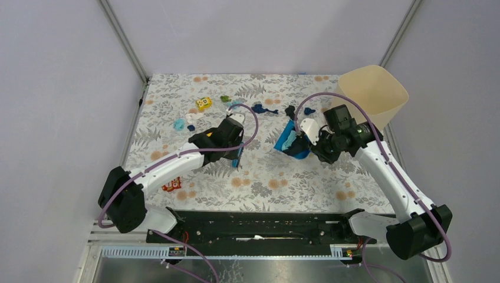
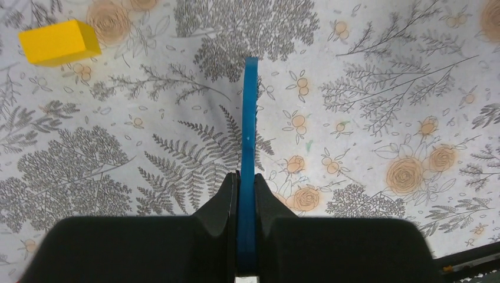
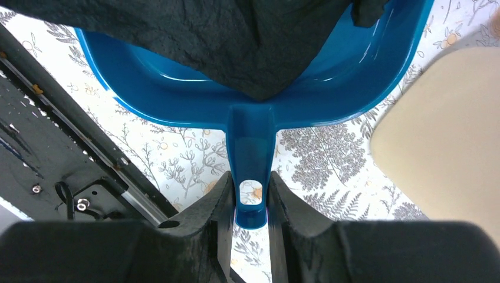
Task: Sweep away the paper scraps from the table
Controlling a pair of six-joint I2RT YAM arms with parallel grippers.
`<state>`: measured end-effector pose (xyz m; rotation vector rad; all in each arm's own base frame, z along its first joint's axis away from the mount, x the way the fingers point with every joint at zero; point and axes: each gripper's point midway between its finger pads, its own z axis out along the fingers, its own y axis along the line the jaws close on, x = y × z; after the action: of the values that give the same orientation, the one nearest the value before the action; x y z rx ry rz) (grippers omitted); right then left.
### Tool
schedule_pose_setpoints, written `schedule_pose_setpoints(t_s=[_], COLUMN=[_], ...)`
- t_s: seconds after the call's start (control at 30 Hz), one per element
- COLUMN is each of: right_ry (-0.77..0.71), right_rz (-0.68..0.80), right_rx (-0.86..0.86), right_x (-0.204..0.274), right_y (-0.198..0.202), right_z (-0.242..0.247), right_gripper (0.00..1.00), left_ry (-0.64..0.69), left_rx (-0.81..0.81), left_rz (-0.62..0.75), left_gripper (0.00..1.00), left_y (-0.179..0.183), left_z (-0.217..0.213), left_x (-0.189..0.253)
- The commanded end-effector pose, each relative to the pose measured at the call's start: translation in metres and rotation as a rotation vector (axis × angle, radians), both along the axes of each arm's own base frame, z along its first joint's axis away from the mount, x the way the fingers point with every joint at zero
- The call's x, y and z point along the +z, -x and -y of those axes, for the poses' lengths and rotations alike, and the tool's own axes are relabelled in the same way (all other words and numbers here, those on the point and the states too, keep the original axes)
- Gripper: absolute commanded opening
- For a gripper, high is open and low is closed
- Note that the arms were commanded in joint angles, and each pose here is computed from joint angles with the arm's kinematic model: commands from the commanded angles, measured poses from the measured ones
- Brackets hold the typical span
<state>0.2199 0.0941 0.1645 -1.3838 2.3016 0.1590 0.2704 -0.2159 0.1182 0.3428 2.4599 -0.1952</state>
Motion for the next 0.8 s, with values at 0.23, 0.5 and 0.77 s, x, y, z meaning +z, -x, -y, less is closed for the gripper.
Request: schedule_pose_setpoints(t_s=[0.23,0.5,0.77], right_ry=[0.027,-0.003,0.020], right_rz=[0.088,0.238,0.319], right_rx=[-0.061,-0.205,-0.318], right_x=[0.075,0.132,0.157], right_y=[-0.031,-0.074,-0.087], right_z=[0.004,0.030,0.065], right_gripper=[0.00,0.00,0.00], left_ry=[0.134,0.125,0.115], left_rx=[-0.056,-0.076,-0.101], left_rz=[0.189,0.176,0.139], left_gripper=[0.00,0.00,0.00], left_y=[-0.020,-0.016,-0.013], left_z=[0.014,0.014,0.017], left_x=[0.041,0.039,0.032])
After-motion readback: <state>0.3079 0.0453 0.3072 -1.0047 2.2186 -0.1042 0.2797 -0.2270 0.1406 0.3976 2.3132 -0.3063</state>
